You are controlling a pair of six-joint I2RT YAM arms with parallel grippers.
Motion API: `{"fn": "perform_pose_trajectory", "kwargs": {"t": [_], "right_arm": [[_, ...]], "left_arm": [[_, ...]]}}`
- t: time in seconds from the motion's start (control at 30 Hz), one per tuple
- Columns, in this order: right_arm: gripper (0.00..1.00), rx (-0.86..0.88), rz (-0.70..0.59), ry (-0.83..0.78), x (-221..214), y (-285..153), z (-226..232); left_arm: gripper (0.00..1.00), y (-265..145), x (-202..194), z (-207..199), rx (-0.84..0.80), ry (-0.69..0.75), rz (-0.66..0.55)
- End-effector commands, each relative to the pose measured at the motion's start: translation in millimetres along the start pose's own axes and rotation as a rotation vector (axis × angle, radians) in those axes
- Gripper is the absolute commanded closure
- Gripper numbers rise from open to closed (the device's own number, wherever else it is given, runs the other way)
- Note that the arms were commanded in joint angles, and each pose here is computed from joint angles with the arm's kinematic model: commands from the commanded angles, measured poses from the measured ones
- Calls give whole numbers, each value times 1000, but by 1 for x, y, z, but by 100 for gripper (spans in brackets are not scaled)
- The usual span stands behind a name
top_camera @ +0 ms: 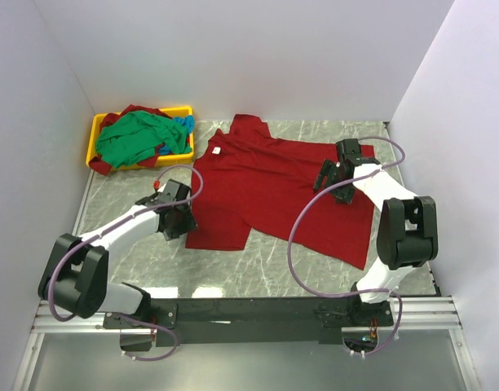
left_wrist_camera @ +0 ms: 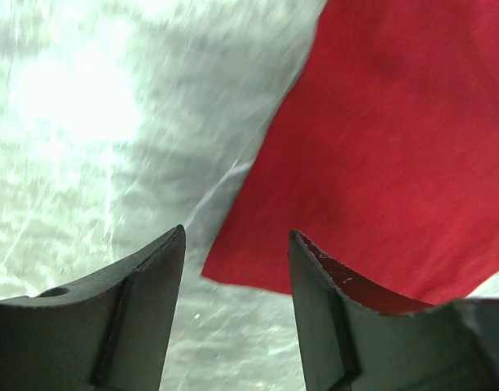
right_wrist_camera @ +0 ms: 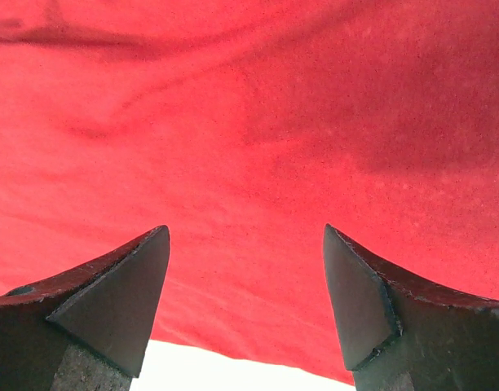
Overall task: Fold and stack the t-shirts
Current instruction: Flatten the tshirt out, then fold the tshirt
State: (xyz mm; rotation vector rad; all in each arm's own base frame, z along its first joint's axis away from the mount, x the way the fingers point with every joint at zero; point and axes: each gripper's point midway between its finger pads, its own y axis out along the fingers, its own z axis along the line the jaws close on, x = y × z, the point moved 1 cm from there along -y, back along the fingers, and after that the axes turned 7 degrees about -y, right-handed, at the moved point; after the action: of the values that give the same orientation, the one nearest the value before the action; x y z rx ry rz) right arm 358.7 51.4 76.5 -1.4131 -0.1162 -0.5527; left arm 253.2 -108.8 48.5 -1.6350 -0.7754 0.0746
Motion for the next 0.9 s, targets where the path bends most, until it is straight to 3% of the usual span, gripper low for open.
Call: {"fn": "perform_pose_trajectory", "kwargs": {"t": [0.0,0.43,0.87], "right_arm": [[18,24,-54,15,9,-9,4],[18,16,-46,5,7,-7,2],[18,13,-50,2,3,-9,-1]], "left_arm": [[42,-6,-6,7,7,-36,-9],[55,-2,-23,14,52,-30,31],[58,15,-38,25,118,-9,72]]}}
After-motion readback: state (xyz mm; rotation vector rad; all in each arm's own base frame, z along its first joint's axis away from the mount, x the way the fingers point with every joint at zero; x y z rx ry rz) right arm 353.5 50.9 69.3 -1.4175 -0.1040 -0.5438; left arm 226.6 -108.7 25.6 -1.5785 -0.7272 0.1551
